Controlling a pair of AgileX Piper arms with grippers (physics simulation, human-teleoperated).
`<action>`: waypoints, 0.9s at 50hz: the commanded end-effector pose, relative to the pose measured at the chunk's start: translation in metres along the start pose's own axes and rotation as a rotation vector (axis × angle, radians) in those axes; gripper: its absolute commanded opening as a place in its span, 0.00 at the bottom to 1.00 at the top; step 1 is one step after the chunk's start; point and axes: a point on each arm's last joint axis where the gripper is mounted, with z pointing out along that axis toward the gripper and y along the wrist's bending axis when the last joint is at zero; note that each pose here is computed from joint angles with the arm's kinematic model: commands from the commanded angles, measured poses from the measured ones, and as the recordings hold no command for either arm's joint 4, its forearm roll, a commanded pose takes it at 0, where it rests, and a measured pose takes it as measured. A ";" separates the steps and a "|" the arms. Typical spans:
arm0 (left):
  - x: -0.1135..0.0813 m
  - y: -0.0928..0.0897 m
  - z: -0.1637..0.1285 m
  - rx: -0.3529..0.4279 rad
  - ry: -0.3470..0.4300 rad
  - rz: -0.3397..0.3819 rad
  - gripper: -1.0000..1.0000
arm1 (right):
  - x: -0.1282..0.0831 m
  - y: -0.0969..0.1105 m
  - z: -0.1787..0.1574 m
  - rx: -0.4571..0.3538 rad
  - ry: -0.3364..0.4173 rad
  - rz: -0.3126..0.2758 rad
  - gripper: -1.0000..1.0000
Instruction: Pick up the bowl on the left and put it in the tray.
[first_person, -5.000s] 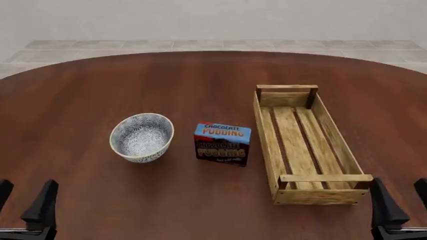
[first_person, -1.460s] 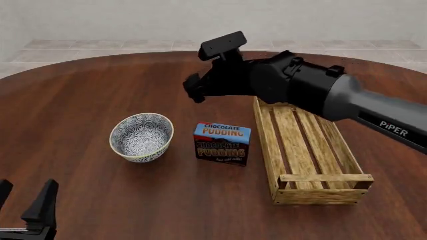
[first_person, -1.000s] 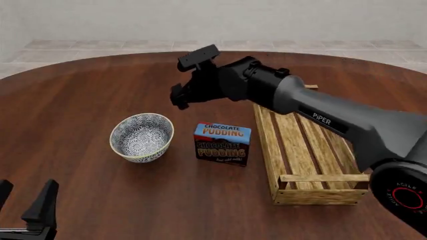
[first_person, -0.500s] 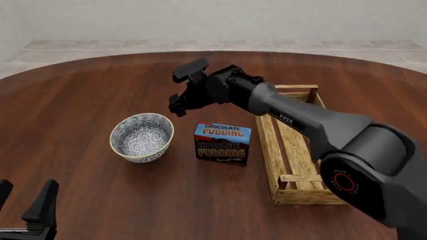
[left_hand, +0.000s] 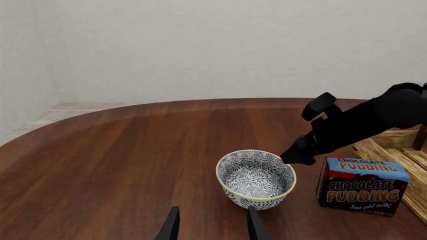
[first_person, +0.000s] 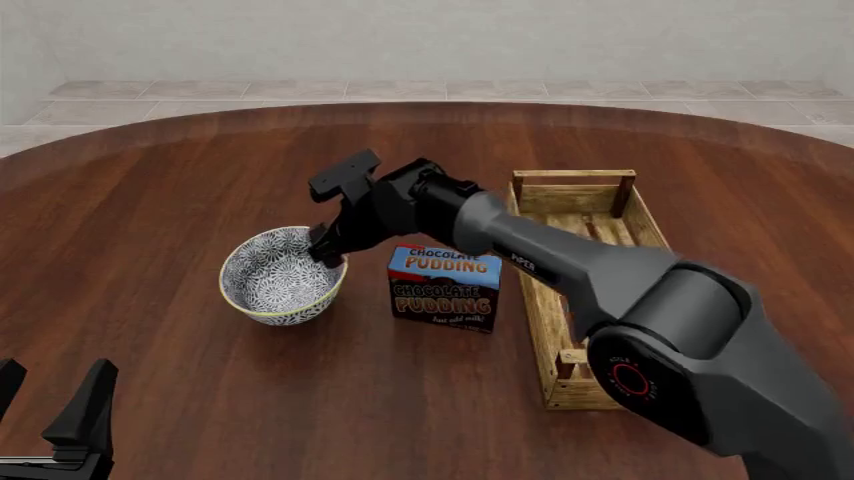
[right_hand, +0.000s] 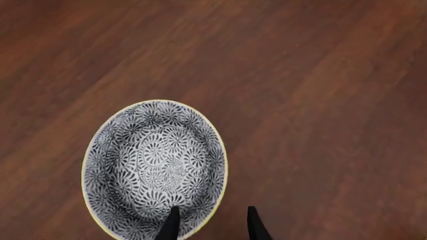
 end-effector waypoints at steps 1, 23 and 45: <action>0.000 0.000 0.000 0.000 0.000 0.000 1.00 | 0.005 0.019 0.014 -0.025 0.030 -0.011 1.00; 0.000 0.000 0.000 0.000 0.000 0.000 1.00 | 0.019 0.014 0.047 -0.017 0.060 0.053 1.00; 0.000 0.000 0.000 0.000 0.000 0.000 1.00 | 0.031 0.017 0.073 -0.018 0.100 0.085 1.00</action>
